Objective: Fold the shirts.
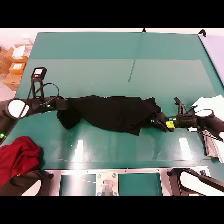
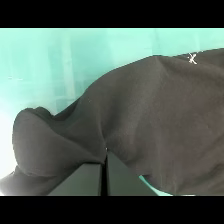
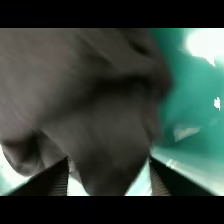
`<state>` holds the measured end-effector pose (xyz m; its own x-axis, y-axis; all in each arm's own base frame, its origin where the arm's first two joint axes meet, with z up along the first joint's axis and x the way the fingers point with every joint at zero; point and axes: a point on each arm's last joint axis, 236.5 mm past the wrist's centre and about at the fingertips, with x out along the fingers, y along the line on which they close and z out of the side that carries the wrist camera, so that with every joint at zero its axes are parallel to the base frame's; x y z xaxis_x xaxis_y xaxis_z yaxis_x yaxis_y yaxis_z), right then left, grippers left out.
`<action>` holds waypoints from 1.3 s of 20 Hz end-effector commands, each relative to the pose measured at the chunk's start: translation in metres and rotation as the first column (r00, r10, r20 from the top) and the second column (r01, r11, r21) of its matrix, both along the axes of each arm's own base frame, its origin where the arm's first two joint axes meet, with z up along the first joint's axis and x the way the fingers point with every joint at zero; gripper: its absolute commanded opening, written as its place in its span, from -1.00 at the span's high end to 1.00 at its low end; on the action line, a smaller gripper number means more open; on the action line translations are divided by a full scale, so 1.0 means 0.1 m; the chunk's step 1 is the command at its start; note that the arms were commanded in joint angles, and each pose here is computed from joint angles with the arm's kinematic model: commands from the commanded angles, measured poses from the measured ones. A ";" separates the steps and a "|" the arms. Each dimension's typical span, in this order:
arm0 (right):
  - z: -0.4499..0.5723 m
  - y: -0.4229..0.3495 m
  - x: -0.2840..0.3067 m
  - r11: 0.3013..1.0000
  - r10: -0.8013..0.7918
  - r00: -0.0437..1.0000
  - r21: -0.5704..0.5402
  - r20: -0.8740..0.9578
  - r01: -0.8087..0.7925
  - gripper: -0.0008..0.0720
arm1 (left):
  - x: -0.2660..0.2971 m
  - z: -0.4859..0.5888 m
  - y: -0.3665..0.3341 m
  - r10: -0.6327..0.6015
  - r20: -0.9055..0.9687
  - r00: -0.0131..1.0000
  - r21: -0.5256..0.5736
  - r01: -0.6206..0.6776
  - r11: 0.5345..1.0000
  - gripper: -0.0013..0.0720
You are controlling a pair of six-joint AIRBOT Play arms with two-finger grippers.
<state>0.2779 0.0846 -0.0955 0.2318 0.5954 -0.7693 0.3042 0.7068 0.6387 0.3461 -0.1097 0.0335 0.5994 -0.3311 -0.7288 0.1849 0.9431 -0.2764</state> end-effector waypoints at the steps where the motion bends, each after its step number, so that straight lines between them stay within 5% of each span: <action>1: 0.11 0.10 0.27 1.000 0.016 0.995 -0.017 0.100 -0.014 0.74 | -0.02 -0.02 0.00 -0.005 -0.011 1.000 0.003 0.005 1.000 0.91; 2: 0.23 0.21 0.25 0.997 0.071 0.992 0.017 0.101 -0.073 0.93 | -0.03 -0.02 0.00 -0.007 -0.012 1.000 0.003 0.007 1.000 0.91; 6: 1.29 0.42 0.22 0.956 0.238 0.948 0.123 0.211 -0.267 0.93 | 0.15 0.61 0.05 -0.053 0.083 0.995 0.079 0.047 0.996 0.92; 9: 2.68 0.24 0.42 0.964 0.220 0.839 0.018 0.498 -0.264 0.93 | 0.24 1.86 0.19 -0.084 0.270 0.959 0.177 0.036 0.984 0.92; 12: 4.09 -0.03 0.31 0.980 0.196 0.624 -0.164 0.757 -0.110 0.93 | -0.04 3.26 0.27 -0.087 0.492 0.866 0.178 -0.002 0.984 0.92; 17: 5.14 0.10 -0.35 0.948 0.273 0.369 -0.313 0.889 0.053 0.93 | -1.03 4.84 0.36 -0.080 0.759 0.646 0.128 -0.028 0.991 0.92; 21: 5.16 0.27 -0.66 0.941 0.294 0.328 -0.332 0.898 0.066 0.93 | -1.40 4.97 0.37 -0.091 0.782 0.616 0.125 -0.012 0.992 0.92; 26: 4.50 0.18 -0.37 0.976 0.192 0.497 -0.218 0.846 -0.006 0.93 | -0.84 4.31 0.37 -0.129 0.654 0.746 0.208 -0.013 0.978 0.92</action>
